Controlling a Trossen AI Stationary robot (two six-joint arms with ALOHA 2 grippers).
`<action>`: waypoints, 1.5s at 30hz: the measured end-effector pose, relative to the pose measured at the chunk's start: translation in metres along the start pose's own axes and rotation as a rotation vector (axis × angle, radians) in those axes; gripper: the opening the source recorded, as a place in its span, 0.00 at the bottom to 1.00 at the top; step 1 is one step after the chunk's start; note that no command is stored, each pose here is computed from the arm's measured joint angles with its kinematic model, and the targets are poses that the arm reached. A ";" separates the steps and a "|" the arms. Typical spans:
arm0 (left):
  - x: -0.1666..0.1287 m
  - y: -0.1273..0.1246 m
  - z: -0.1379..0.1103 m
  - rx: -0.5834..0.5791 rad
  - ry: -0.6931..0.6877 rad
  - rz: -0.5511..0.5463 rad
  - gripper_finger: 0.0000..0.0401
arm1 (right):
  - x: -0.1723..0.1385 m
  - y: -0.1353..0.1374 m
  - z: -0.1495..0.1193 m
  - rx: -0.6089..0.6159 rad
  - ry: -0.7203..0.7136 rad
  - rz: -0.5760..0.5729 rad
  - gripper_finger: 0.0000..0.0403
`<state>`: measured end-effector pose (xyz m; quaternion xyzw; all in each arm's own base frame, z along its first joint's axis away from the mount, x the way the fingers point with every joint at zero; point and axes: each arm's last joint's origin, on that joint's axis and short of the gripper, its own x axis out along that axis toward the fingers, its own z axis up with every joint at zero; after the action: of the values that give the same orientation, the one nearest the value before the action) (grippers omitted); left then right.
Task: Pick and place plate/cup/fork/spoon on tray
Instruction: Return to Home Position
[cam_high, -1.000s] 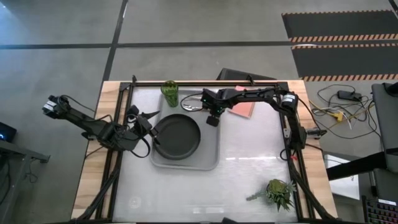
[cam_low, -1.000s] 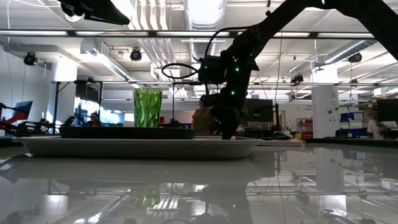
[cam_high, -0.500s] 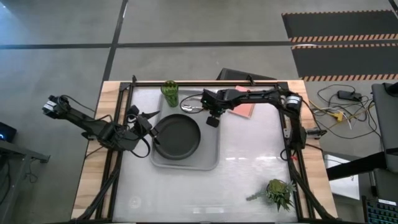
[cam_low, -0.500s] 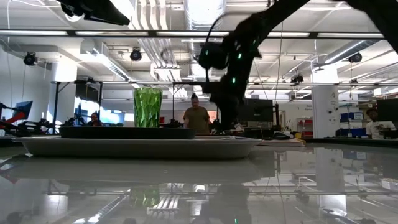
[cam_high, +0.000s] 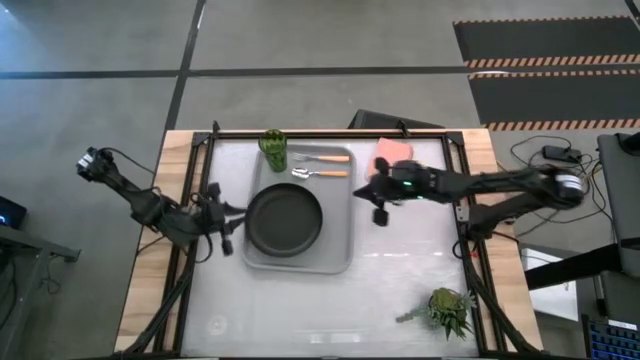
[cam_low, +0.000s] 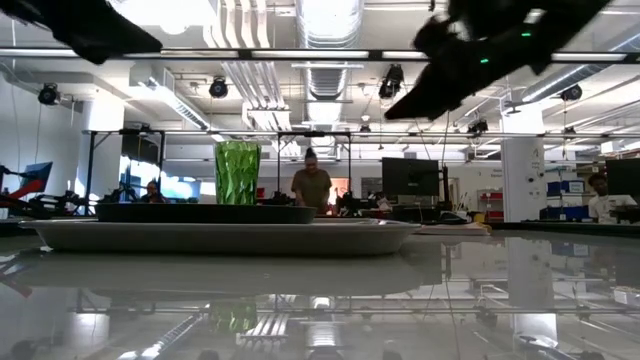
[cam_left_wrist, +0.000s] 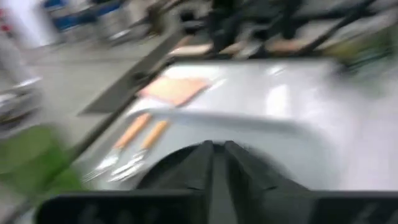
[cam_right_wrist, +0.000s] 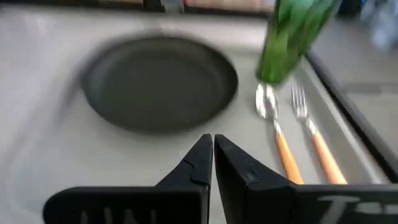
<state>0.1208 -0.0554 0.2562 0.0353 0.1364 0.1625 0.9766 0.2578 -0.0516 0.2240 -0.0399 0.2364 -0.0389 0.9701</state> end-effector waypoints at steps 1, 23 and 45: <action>0.000 -0.001 -0.004 -0.016 -0.038 -0.062 0.04 | -0.009 0.002 -0.004 -0.009 -0.055 0.008 0.02; -0.012 0.020 -0.076 -0.032 -0.497 -0.324 0.00 | -0.091 0.026 -0.103 -0.068 -0.398 -0.014 0.02; -0.006 0.015 -0.081 0.035 -0.431 -0.308 0.00 | -0.125 0.031 -0.098 -0.208 -0.721 0.007 0.02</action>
<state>0.0885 -0.0414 0.1814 0.0646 -0.0680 -0.0017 0.9956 0.1036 -0.0145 0.1915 -0.1485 -0.1176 0.0053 0.9819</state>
